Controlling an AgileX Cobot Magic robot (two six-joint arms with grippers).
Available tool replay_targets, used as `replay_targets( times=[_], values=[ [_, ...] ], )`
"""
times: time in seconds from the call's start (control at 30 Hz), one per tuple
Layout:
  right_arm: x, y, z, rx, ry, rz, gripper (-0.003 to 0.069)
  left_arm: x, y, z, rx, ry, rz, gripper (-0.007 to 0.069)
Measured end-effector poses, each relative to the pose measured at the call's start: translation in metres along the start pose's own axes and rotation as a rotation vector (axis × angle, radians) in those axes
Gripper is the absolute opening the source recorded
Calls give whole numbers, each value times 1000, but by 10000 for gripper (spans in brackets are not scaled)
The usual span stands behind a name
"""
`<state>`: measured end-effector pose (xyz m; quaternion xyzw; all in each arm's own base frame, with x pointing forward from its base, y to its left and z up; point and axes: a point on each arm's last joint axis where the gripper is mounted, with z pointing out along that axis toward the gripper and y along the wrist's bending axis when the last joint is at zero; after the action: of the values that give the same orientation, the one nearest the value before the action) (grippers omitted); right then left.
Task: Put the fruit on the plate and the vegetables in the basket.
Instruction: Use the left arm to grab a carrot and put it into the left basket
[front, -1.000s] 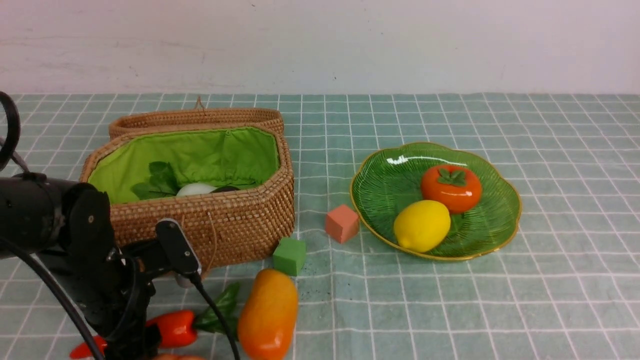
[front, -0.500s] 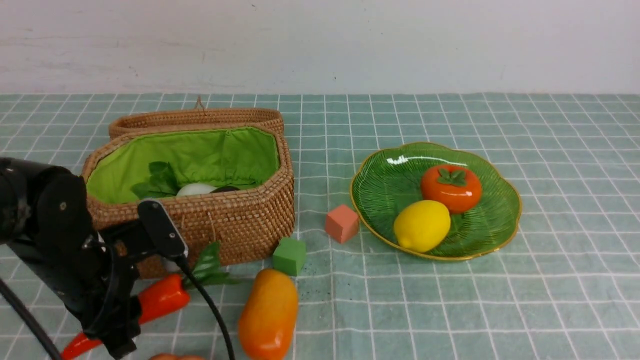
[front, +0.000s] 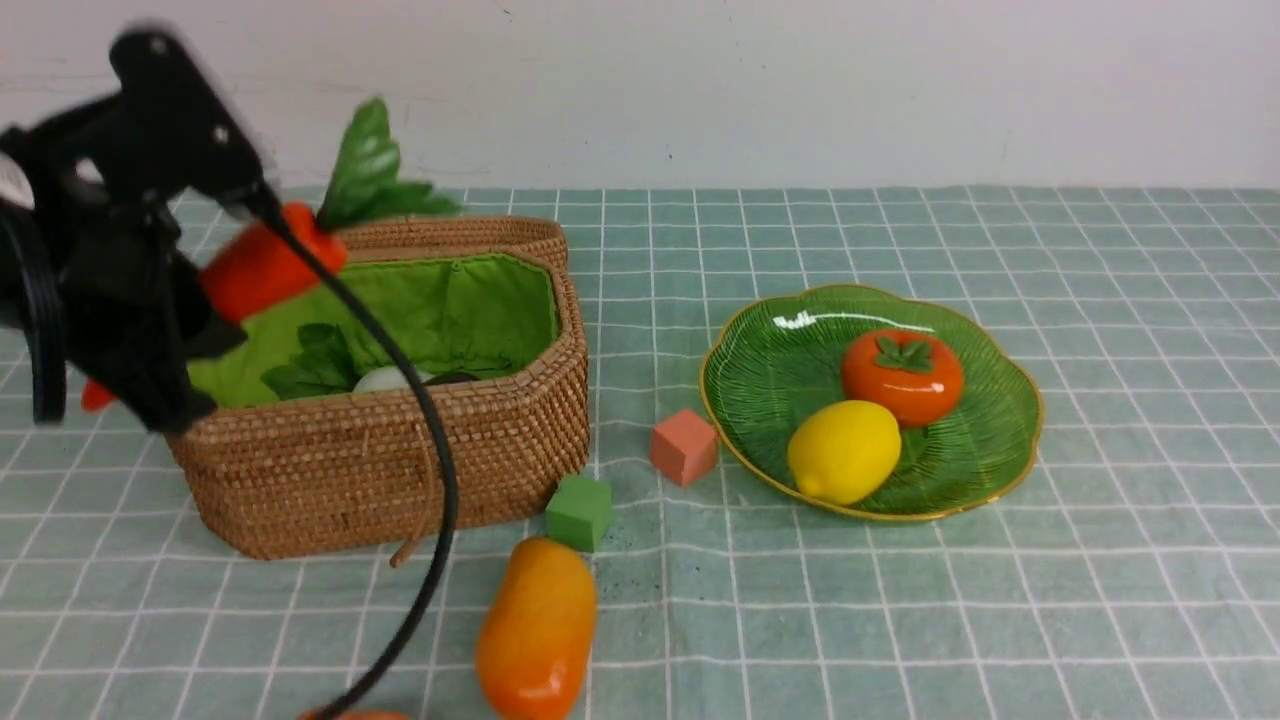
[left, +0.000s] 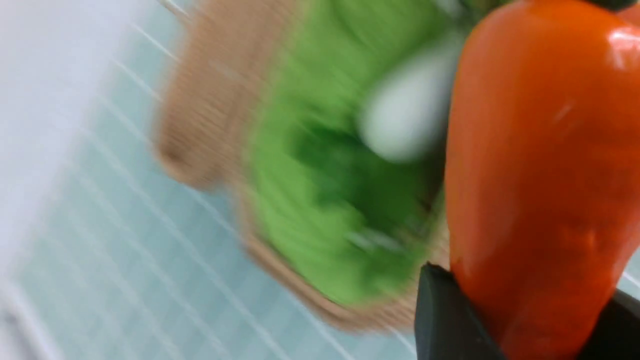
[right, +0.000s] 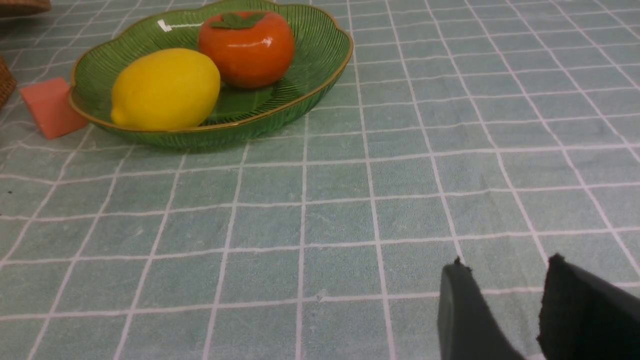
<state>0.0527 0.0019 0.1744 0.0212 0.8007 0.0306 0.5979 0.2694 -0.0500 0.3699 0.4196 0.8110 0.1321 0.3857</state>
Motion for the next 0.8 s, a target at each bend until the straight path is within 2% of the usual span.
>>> replay_targets(
  times=[0.13,0.23,0.47,0.63,0.8],
  values=[
    [0,0,0,0,0,0,237,-19,22,17,-66,-15,61,253],
    [0,0,0,0,0,0,237,-26,29,54,-73,-3,150,253],
    [0,0,0,0,0,0,238,-19,16,126,3,44,226,253],
    [0,0,0,0,0,0,238,-13,7,153,57,67,204,253],
    [0,0,0,0,0,0,238,-13,5,154,76,62,173,253]
  ],
)
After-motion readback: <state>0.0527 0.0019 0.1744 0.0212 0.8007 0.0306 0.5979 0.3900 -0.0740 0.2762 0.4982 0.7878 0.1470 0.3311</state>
